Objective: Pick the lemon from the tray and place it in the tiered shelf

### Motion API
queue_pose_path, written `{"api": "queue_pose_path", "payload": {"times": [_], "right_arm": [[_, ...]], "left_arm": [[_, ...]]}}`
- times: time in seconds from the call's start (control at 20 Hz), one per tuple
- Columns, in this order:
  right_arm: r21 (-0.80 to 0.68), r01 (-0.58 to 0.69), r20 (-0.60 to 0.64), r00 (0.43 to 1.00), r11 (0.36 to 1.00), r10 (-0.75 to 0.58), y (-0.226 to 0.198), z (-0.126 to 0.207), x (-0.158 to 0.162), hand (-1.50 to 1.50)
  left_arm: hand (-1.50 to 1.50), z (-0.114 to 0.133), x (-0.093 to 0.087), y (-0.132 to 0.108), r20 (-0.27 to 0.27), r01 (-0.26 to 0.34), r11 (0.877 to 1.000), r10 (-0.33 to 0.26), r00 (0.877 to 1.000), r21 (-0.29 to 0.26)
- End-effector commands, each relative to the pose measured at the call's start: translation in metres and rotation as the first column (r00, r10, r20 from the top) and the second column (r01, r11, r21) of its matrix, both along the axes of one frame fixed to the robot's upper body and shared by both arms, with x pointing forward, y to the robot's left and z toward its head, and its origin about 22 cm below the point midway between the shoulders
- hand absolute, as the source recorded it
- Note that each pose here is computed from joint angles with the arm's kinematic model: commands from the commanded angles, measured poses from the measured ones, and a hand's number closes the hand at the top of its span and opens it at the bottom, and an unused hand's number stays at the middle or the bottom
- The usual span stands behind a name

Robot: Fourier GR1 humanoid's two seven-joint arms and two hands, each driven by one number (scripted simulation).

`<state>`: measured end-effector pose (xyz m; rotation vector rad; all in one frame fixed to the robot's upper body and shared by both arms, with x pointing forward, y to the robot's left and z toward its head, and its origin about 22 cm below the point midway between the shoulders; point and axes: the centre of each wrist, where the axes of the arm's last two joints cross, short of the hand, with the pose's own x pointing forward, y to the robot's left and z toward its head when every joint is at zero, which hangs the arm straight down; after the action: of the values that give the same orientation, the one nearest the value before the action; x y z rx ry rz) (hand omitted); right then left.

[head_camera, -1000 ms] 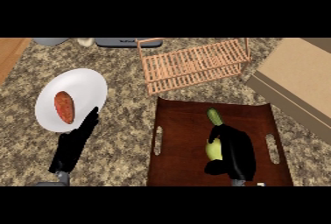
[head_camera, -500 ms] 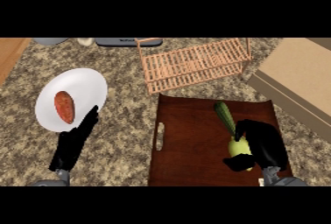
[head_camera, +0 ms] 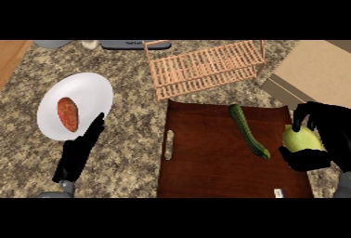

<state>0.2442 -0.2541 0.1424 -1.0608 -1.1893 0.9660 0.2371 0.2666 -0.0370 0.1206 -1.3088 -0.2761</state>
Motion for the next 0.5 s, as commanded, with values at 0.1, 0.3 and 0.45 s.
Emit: {"api": "queue_pose_path", "payload": {"times": [0.1,0.3,0.45], "right_arm": [[0.209,-0.004,0.246,0.968,0.978,-0.049,0.003,0.065,-0.006,1.5],[0.257,-0.023,0.296,0.954,0.966,-0.057,0.012,0.098,0.01,1.5],[0.256,0.0,0.321,0.943,0.967,-0.086,0.016,0.125,0.049,1.5]], "left_arm": [[0.0,0.002,-0.001,0.012,-0.002,0.011,1.0,-0.011,1.0,-0.006],[0.0,0.008,0.005,-0.006,-0.004,0.013,1.0,-0.013,1.0,-0.005],[0.0,0.011,0.008,0.006,0.014,0.023,1.0,-0.023,1.0,0.001]]}}
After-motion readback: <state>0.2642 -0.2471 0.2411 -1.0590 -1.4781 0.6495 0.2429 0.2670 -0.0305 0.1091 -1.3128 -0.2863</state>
